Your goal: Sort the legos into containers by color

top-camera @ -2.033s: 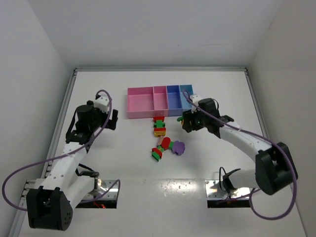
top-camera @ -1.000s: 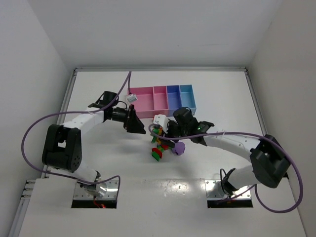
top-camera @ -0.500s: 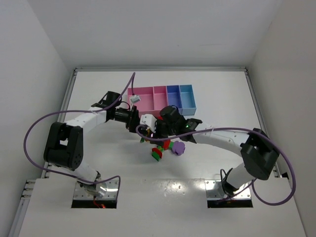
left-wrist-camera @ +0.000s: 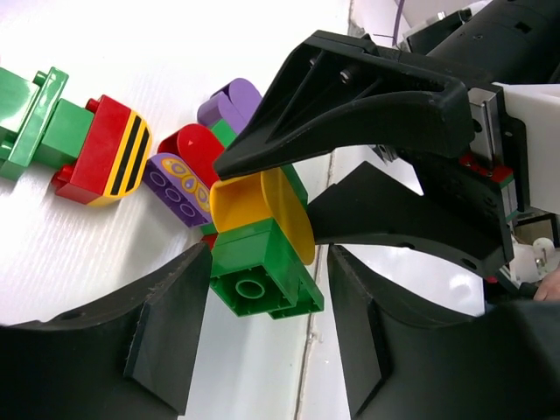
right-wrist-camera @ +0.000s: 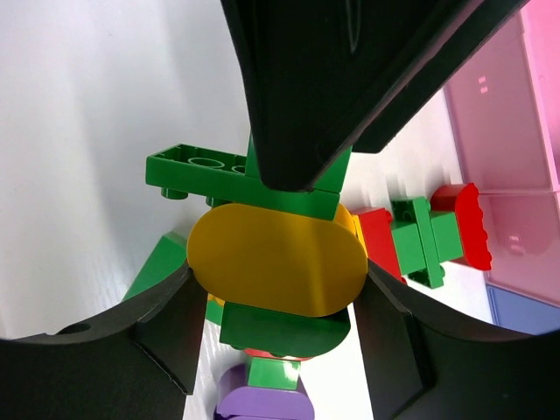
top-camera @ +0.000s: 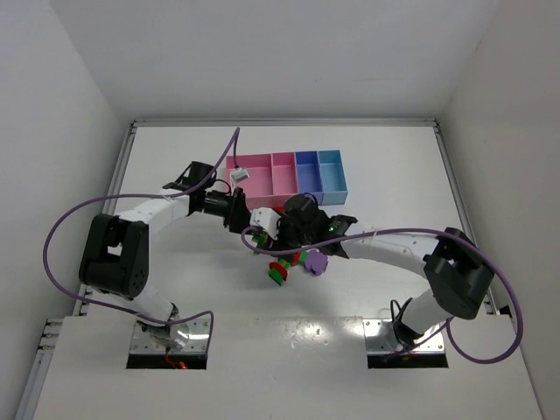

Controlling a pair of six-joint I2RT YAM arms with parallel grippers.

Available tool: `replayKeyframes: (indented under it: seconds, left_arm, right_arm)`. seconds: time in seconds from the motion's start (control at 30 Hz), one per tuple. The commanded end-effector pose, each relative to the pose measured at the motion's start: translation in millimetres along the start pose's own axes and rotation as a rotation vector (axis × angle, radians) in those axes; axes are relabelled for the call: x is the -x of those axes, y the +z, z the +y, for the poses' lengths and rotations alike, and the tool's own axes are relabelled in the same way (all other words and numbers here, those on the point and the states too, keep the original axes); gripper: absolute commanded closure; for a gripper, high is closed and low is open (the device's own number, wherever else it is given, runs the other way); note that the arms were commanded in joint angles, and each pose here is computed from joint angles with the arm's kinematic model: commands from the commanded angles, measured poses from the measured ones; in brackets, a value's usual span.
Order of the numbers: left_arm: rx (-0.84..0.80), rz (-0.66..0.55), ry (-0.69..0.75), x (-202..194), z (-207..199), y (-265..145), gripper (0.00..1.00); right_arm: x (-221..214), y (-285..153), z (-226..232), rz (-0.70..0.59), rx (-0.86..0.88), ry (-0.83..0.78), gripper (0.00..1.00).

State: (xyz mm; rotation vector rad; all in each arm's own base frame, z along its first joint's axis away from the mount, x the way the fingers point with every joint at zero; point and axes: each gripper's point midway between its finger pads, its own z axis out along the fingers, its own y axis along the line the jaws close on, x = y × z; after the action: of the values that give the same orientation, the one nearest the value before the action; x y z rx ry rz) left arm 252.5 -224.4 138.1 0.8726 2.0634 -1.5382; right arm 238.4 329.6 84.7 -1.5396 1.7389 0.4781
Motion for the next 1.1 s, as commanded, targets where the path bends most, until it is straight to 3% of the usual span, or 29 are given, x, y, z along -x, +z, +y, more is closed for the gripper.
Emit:
replayKeyframes:
  seconds: [0.0,0.4,0.6,0.73,0.77,0.9,1.07]
  left_arm:
    - [-0.053,-0.032,0.043,16.2,-9.4,-3.0,0.39]
    - [-0.056,-0.019,-0.004,9.9,-1.1,0.6,0.42]
    - [-0.057,-0.013,-0.023,8.3,4.8,2.9,0.56]
    - [-0.06,-0.022,-0.015,9.6,5.6,0.5,0.71]
    - [-0.06,-0.022,-0.015,9.6,5.6,0.5,0.79]
    - [-0.04,-0.062,0.019,19.7,4.6,-13.2,0.92]
    - [-0.005,-0.119,0.068,36.3,0.6,-33.7,0.97]
  right_arm:
    - [26.4,-12.6,-19.8,-0.081,-0.1,-0.033,1.0]
    - [39.9,-20.9,-25.9,-0.104,-0.121,-0.029,1.0]
    - [43.9,-24.7,-28.7,-0.108,-0.133,-0.03,1.0]
    - [43.6,-27.6,-29.7,-0.104,-0.142,-0.029,1.0]
    - [43.7,-27.6,-29.7,-0.104,-0.142,-0.029,1.0]
    - [37.3,-30.7,-30.3,-0.096,-0.161,-0.037,1.0]
    - [22.4,-36.3,-28.0,-0.081,-0.173,-0.029,1.0]
